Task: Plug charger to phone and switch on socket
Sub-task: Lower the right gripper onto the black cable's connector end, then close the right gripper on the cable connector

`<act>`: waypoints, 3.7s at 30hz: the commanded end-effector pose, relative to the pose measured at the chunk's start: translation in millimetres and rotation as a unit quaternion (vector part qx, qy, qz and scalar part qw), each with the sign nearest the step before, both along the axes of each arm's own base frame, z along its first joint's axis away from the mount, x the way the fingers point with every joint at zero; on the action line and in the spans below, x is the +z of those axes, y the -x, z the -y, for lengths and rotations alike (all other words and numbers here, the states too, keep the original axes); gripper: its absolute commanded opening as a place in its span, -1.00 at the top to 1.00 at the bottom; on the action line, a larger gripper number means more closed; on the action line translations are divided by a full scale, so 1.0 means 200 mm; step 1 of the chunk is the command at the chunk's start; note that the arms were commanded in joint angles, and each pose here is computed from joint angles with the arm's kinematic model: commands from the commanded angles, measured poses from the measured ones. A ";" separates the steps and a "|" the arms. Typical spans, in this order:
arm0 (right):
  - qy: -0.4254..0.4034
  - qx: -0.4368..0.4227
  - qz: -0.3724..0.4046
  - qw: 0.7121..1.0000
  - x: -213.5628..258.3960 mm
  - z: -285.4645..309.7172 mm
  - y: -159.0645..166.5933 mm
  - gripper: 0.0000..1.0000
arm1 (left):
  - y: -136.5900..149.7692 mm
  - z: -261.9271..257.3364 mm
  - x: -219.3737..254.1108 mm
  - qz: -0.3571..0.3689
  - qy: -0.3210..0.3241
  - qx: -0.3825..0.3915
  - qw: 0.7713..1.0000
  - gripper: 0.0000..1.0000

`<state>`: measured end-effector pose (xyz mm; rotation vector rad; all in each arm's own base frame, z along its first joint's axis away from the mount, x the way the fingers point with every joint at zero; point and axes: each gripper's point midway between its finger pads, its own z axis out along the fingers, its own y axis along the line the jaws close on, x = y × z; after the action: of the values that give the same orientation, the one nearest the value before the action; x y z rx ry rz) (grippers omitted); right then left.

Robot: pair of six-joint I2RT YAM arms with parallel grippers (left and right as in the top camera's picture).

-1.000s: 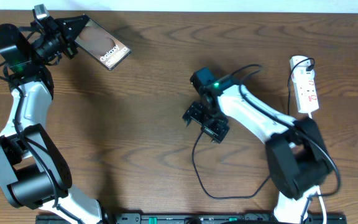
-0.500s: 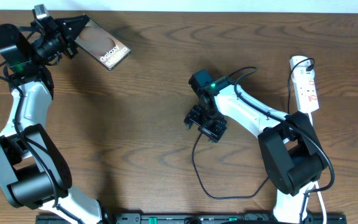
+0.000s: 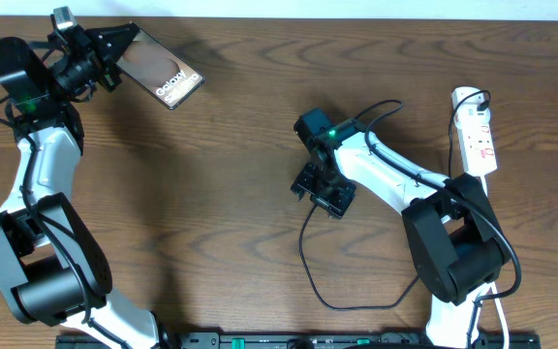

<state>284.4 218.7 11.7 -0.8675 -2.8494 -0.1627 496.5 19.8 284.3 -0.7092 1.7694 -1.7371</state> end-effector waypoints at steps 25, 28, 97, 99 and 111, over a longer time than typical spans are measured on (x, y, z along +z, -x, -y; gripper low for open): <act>0.011 0.003 -0.020 1.000 -0.09 0.01 0.02 0.05 | 0.03 0.00 0.05 0.018 -0.009 -0.006 1.000 0.85; 0.011 0.003 -0.020 1.000 -0.09 0.01 0.01 0.09 | 0.03 0.00 0.05 0.018 -0.009 -0.006 1.000 0.85; 0.023 0.001 -0.013 1.000 -0.09 0.04 -0.01 0.60 | 0.03 0.00 0.05 0.018 -0.009 -0.007 1.000 0.85; 0.022 0.000 -0.011 1.000 -0.09 0.03 -0.01 0.64 | 0.03 0.00 0.05 0.019 -0.009 -0.007 1.000 0.85; 0.021 0.001 -0.008 1.000 -0.10 0.03 -0.02 0.81 | 0.03 0.00 0.05 0.018 -0.009 -0.007 1.000 0.86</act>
<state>285.5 216.8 -1.8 -0.8587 -2.8466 -0.1227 496.5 19.8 284.2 -0.7066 1.7697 -1.7352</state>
